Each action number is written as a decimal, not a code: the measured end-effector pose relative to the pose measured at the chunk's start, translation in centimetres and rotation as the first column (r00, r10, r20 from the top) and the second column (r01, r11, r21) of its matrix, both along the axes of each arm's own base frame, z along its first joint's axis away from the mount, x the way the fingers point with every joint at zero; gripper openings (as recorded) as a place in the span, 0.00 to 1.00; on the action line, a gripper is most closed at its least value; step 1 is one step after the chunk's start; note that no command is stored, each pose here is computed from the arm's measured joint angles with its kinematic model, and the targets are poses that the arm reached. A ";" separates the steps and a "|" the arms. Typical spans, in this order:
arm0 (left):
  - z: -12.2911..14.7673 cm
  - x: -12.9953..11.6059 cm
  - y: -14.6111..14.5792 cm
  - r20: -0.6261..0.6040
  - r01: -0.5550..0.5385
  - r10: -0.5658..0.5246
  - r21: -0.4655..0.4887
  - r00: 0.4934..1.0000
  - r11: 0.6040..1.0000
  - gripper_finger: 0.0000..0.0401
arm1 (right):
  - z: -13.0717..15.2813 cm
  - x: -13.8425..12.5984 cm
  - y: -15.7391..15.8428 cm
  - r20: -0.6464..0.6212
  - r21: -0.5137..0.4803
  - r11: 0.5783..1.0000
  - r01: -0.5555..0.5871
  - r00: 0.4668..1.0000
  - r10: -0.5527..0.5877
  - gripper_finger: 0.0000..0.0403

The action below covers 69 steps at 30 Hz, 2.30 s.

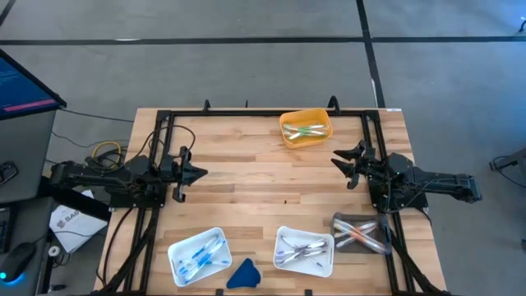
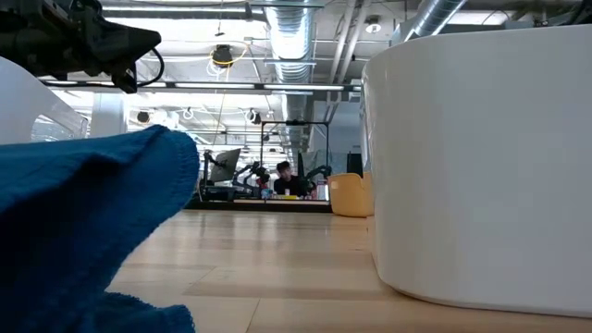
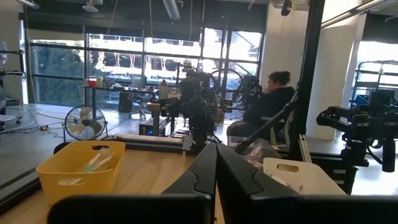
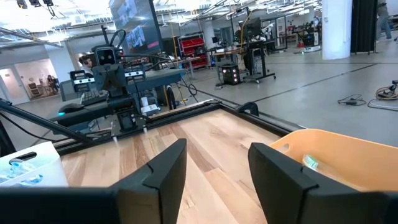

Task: Pick & Place Toothbrushes
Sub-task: Return to Home Position

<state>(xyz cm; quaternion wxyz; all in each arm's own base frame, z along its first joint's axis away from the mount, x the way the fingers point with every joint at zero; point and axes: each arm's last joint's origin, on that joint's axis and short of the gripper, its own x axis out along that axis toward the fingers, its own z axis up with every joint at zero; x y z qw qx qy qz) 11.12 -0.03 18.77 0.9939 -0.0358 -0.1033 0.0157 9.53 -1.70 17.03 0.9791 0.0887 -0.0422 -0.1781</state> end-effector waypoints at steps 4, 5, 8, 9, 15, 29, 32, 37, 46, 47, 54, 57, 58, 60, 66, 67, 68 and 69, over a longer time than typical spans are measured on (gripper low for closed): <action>0.0 0.0 0.0 0.001 0.000 0.000 0.000 1.000 1.000 0.01 | 0.0 0.0 0.0 0.000 0.000 1.000 0.000 1.000 0.000 0.41; 0.0 0.0 0.0 0.002 0.000 0.000 0.000 1.000 1.000 0.01 | 0.0 0.0 0.0 0.000 0.000 1.000 0.000 1.000 0.000 0.42; 0.0 0.0 0.0 0.002 0.000 0.000 0.000 1.000 1.000 0.01 | 0.0 0.0 0.0 0.000 0.000 1.000 0.000 1.000 0.000 0.42; 0.0 0.0 0.0 0.002 0.000 0.000 0.000 1.000 1.000 0.01 | 0.0 0.0 0.0 0.000 0.000 1.000 0.000 1.000 0.000 0.42; 0.0 0.0 0.0 0.003 0.000 0.000 0.000 1.000 1.000 0.01 | 0.0 0.0 0.0 0.000 0.000 1.000 0.000 1.000 0.000 0.41; 0.1 0.0 0.0 0.007 0.001 -0.001 0.000 1.000 1.000 0.01 | 0.0 0.0 0.0 -0.001 0.000 1.000 0.000 1.000 0.000 0.41; 0.1 0.0 0.0 0.007 0.000 0.000 0.000 1.000 1.000 0.01 | 0.0 0.0 0.0 -0.001 0.000 1.000 0.000 1.000 0.000 0.41; 0.1 0.0 0.0 0.008 0.000 0.000 0.000 1.000 1.000 0.01 | 0.0 0.0 0.0 0.000 0.000 1.000 0.000 1.000 0.000 0.42; 0.2 0.0 0.0 0.016 0.000 0.000 0.000 1.000 1.000 0.01 | 0.0 0.0 0.0 0.000 0.000 1.000 0.000 1.000 0.000 0.41; 0.2 0.0 0.0 0.017 0.000 0.000 -0.001 1.000 1.000 0.01 | 0.0 0.0 0.0 -0.001 0.000 1.000 -0.001 1.000 0.001 0.41; 0.2 0.0 0.0 0.022 0.000 0.000 -0.001 1.000 1.000 0.01 | 0.0 0.0 0.0 -0.001 0.000 1.000 -0.001 1.000 0.001 0.41; 0.2 0.0 0.0 0.022 0.000 0.000 0.000 1.000 1.000 0.01 | 0.0 0.0 0.0 -0.001 0.000 1.000 -0.001 1.000 0.001 0.41; 0.2 0.0 0.0 0.022 0.001 -0.001 -0.001 1.000 1.000 0.01 | 0.0 0.0 0.0 -0.001 0.000 1.000 0.000 1.000 0.000 0.41; 0.2 0.0 0.0 0.022 0.000 0.000 -0.001 1.000 1.000 0.01 | 0.0 0.0 0.0 -0.001 0.000 1.000 0.000 1.000 0.000 0.41; 0.2 0.0 0.0 0.022 0.000 0.000 -0.001 1.000 1.000 0.01 | 0.0 0.0 0.0 0.000 0.000 1.000 -0.001 1.000 0.001 0.42; 0.2 0.0 0.0 0.022 0.000 0.000 0.000 1.000 1.000 0.01 | 0.0 0.0 0.0 0.000 0.000 1.000 -0.001 1.000 0.001 0.41; 0.2 0.0 0.0 0.022 0.001 -0.001 0.000 1.000 1.000 0.01 | 0.0 0.0 0.0 -0.001 0.000 1.000 -0.001 1.000 0.001 0.41; 0.2 0.0 0.0 0.022 0.000 0.000 -0.001 1.000 1.000 0.01 | 0.0 0.0 0.0 -0.001 0.000 1.000 0.000 1.000 0.000 0.41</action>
